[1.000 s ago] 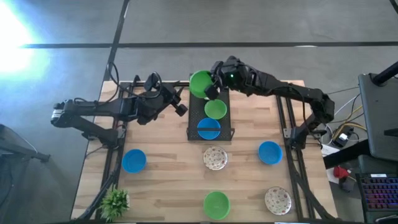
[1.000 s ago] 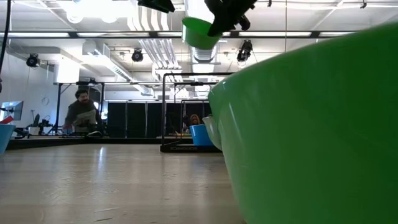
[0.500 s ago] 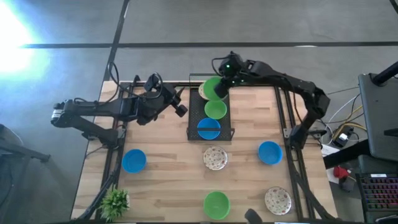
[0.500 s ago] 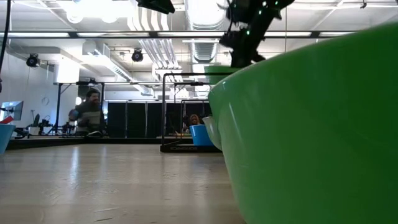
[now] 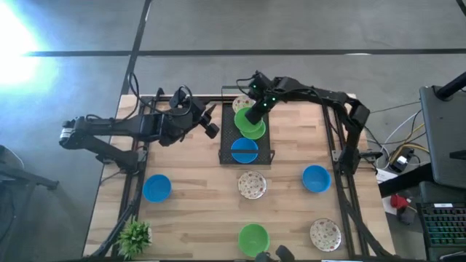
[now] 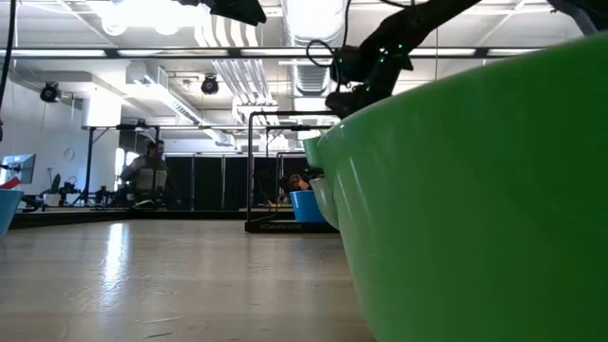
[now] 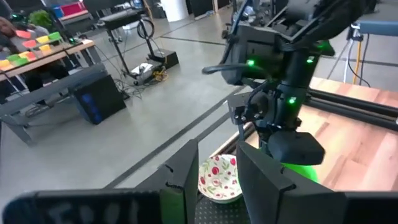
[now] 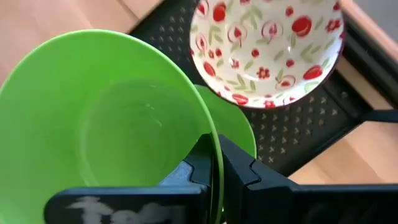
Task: Pick & Place Mini bowls
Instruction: Stack the top green bowl on the green bowl on the shelf
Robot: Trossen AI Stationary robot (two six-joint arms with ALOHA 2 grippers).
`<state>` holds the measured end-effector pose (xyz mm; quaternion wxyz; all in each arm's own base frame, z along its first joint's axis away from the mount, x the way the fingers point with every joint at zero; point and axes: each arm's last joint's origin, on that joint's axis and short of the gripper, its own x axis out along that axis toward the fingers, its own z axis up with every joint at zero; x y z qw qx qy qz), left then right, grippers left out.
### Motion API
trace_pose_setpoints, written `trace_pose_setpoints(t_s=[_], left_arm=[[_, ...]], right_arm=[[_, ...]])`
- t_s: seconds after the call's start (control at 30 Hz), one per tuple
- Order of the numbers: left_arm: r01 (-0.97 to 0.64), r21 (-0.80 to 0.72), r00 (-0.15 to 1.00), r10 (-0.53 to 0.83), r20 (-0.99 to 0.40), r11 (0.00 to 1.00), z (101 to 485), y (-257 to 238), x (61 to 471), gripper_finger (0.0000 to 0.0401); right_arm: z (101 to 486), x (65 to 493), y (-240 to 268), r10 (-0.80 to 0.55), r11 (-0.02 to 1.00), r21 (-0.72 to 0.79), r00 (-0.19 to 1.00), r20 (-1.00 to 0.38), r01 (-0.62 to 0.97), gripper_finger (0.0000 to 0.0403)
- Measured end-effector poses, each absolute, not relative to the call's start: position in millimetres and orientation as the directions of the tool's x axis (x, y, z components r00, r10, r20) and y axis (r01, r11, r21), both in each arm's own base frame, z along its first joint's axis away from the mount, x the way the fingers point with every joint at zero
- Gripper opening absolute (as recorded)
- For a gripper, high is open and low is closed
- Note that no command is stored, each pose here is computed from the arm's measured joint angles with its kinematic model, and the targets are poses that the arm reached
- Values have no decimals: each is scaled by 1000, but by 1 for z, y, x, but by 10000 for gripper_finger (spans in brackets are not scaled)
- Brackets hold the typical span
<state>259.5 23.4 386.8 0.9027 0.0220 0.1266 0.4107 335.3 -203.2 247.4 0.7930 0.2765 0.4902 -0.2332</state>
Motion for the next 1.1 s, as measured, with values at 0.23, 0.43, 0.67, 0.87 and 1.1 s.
trace_pose_setpoints(t_s=[0.23,0.43,0.67,0.87,1.1], left_arm=[[-737,133,631,745,-217,663,386,24,259,87],[-738,132,630,746,-216,661,386,25,259,87],[-739,131,630,746,-216,661,386,25,259,87],[-739,131,630,746,-216,661,386,25,259,87],[-739,132,629,747,-216,661,386,25,259,87]], right_arm=[[226,338,-207,-122,718,152,337,-934,680,9],[211,341,-211,-127,691,126,291,-948,712,8],[199,343,-212,-104,678,127,266,-958,724,8],[204,342,-211,-109,676,130,273,-956,726,15],[206,340,-210,-104,676,125,262,-959,727,73]])
